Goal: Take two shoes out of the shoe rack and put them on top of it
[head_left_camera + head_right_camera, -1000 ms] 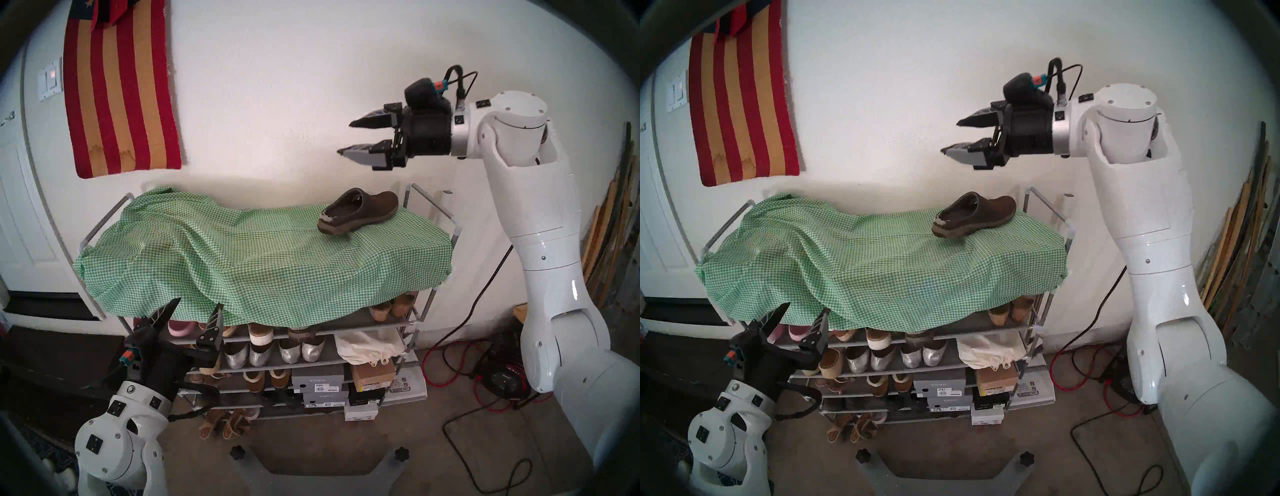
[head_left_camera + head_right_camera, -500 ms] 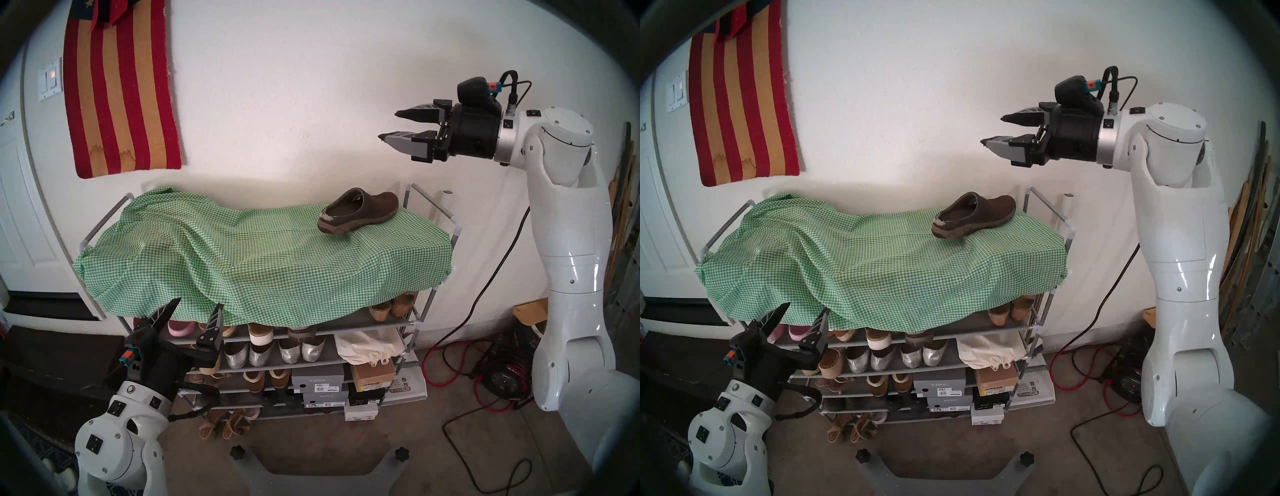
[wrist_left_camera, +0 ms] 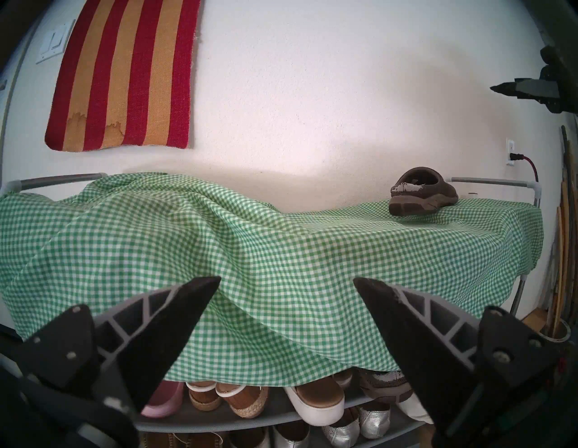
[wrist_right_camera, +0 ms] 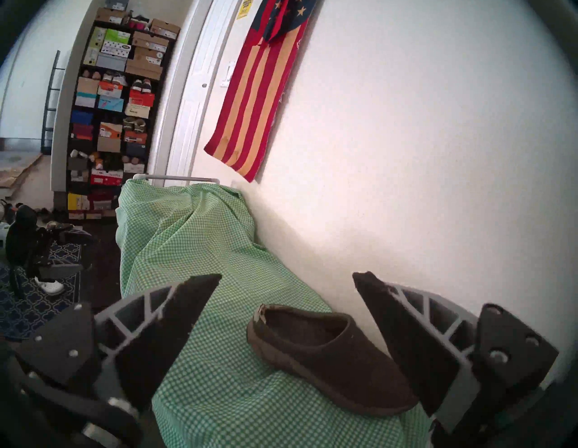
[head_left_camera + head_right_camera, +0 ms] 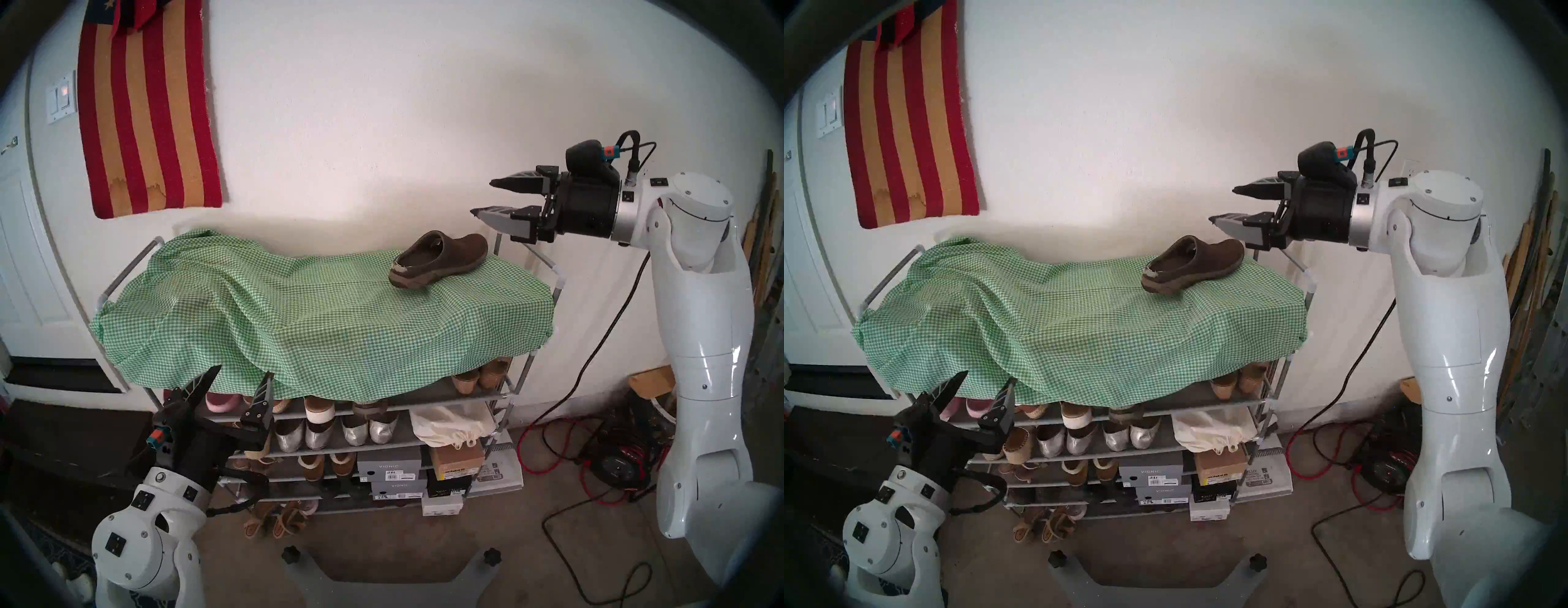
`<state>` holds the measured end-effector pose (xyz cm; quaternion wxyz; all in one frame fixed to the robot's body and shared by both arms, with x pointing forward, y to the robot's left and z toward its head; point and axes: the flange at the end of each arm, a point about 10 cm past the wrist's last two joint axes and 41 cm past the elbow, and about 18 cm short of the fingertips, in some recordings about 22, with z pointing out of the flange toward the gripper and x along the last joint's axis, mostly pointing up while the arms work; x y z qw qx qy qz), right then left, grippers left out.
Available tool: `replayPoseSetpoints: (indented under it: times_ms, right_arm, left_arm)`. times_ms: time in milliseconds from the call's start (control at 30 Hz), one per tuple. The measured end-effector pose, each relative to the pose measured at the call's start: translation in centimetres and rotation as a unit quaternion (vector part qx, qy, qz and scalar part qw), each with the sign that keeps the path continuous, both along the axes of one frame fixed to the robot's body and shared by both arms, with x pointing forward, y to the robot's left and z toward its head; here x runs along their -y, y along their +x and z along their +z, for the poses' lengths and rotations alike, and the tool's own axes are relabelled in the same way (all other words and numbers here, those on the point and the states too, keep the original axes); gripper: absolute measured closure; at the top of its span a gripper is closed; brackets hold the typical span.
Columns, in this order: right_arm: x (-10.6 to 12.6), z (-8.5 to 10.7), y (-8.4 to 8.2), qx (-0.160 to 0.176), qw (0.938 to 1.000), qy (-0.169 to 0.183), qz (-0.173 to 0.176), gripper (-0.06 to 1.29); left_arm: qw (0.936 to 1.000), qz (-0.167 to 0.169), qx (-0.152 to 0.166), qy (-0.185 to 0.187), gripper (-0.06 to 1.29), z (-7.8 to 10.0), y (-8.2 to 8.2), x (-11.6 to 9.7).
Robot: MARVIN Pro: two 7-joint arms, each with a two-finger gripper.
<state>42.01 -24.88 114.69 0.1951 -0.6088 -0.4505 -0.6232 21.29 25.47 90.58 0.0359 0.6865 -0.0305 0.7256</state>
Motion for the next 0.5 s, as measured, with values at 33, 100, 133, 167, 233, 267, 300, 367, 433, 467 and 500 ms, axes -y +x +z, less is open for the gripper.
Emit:
replayPoseSetpoints:
  times_ms: [33, 100, 133, 167, 233, 267, 300, 367, 433, 467, 500]
  right_arm:
    - [0.1, -0.3, 0.0, -0.004, 1.0000, 0.000, -0.002, 0.00]
    - [0.4, -1.1, 0.0, -0.015, 0.9999, -0.001, -0.007, 0.00]
    - [0.5, -1.7, 0.0, -0.023, 0.9997, -0.001, -0.011, 0.00]
    - [0.6, -2.0, 0.1, -0.026, 0.9996, -0.002, -0.013, 0.00]
    - [1.0, -3.1, 0.1, -0.039, 0.9990, -0.003, -0.022, 0.00]
    - [1.1, -3.5, 0.1, -0.043, 0.9987, -0.003, -0.025, 0.00]
    - [1.3, -3.8, 0.1, -0.048, 0.9984, -0.004, -0.029, 0.00]
    - [1.7, -4.7, 0.1, -0.058, 0.9976, -0.004, -0.039, 0.00]
    - [2.2, -5.6, 0.1, -0.068, 0.9964, -0.005, -0.051, 0.00]
    - [2.5, -6.0, 0.1, -0.072, 0.9958, -0.005, -0.056, 0.00]
    - [2.7, -6.4, 0.0, -0.076, 0.9952, -0.005, -0.062, 0.00]
  left_arm:
    - [1.0000, 0.000, 0.000, 0.000, 0.00, 0.0, 0.0, 0.0]
    - [1.0000, 0.000, 0.000, 0.000, 0.00, 0.0, 0.0, 0.0]
    - [1.0000, 0.000, 0.000, 0.000, 0.00, 0.0, 0.0, 0.0]
    - [1.0000, 0.000, 0.000, 0.000, 0.00, 0.0, 0.0, 0.0]
    - [1.0000, 0.000, 0.000, 0.000, 0.00, 0.0, 0.0, 0.0]
    - [1.0000, 0.000, 0.000, 0.000, 0.00, 0.0, 0.0, 0.0]
    - [1.0000, 0.000, 0.000, 0.000, 0.00, 0.0, 0.0, 0.0]
    - [1.0000, 0.000, 0.000, 0.000, 0.00, 0.0, 0.0, 0.0]
    - [1.0000, 0.000, 0.000, 0.000, 0.00, 0.0, 0.0, 0.0]
    - [1.0000, 0.000, 0.000, 0.000, 0.00, 0.0, 0.0, 0.0]
    - [1.0000, 0.000, 0.000, 0.000, 0.00, 0.0, 0.0, 0.0]
